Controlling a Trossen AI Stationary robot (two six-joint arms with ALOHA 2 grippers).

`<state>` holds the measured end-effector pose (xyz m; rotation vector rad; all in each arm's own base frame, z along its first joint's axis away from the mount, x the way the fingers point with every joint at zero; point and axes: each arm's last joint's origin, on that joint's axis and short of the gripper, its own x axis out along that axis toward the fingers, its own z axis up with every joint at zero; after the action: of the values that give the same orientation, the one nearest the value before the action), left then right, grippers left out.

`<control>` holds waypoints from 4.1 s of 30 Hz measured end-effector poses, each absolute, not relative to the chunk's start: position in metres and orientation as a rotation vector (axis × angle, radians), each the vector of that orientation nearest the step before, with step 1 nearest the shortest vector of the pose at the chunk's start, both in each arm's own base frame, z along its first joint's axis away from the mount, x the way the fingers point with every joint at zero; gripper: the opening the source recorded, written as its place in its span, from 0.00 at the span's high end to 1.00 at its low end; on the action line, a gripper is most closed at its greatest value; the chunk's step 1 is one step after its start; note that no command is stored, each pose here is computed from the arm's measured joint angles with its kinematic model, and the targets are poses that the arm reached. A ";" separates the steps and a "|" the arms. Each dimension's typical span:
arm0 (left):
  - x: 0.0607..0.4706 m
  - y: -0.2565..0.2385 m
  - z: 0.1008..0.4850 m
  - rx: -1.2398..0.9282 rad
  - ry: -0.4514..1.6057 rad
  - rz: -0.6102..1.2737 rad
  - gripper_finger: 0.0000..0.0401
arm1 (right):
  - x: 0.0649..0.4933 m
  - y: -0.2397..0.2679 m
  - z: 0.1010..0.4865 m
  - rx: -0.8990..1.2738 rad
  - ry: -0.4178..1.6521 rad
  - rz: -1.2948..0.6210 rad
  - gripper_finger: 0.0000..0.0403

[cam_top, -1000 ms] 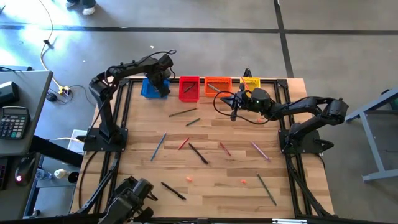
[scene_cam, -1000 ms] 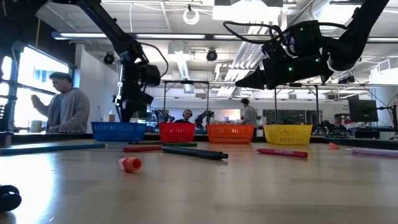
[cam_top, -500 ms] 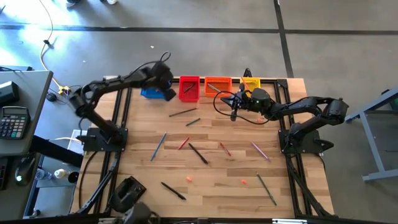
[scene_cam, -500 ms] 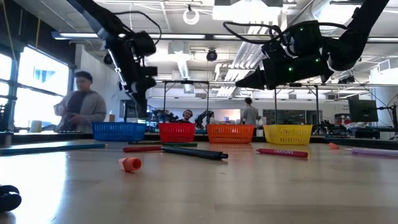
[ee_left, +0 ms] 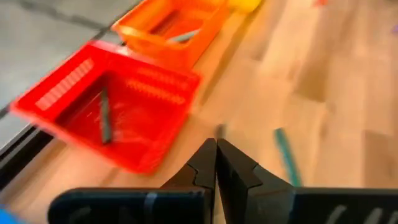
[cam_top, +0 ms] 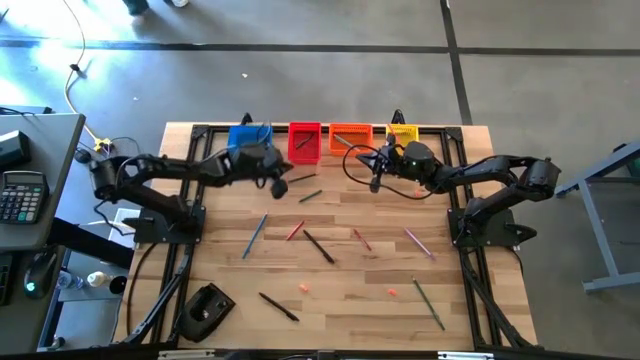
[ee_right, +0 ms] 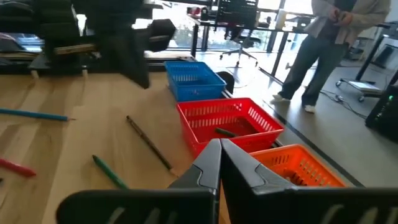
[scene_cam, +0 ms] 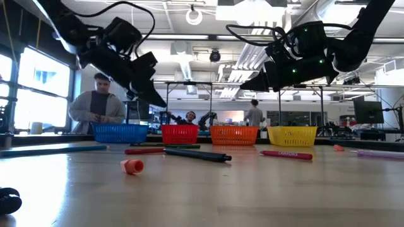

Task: Sort crayons/erasers/pens/pencils in bins
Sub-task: Put the purple pen into the orange bin

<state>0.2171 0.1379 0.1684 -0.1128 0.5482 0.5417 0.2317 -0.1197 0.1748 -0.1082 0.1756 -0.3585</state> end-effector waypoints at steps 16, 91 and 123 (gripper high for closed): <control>0.194 0.085 0.141 -0.052 0.178 0.391 1.00 | 0.276 -0.082 0.203 0.043 0.508 -0.290 1.00; 0.193 0.073 0.135 -0.020 0.210 0.392 1.00 | 0.286 -0.079 0.278 0.227 0.909 -0.567 0.96; 0.193 0.073 0.135 -0.005 0.214 0.391 1.00 | 0.353 -0.279 0.203 0.214 1.108 -0.502 0.96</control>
<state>0.1931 0.0733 0.1353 -0.0053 0.2143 0.3907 0.3530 -0.2787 0.2028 0.2135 1.1077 -0.5019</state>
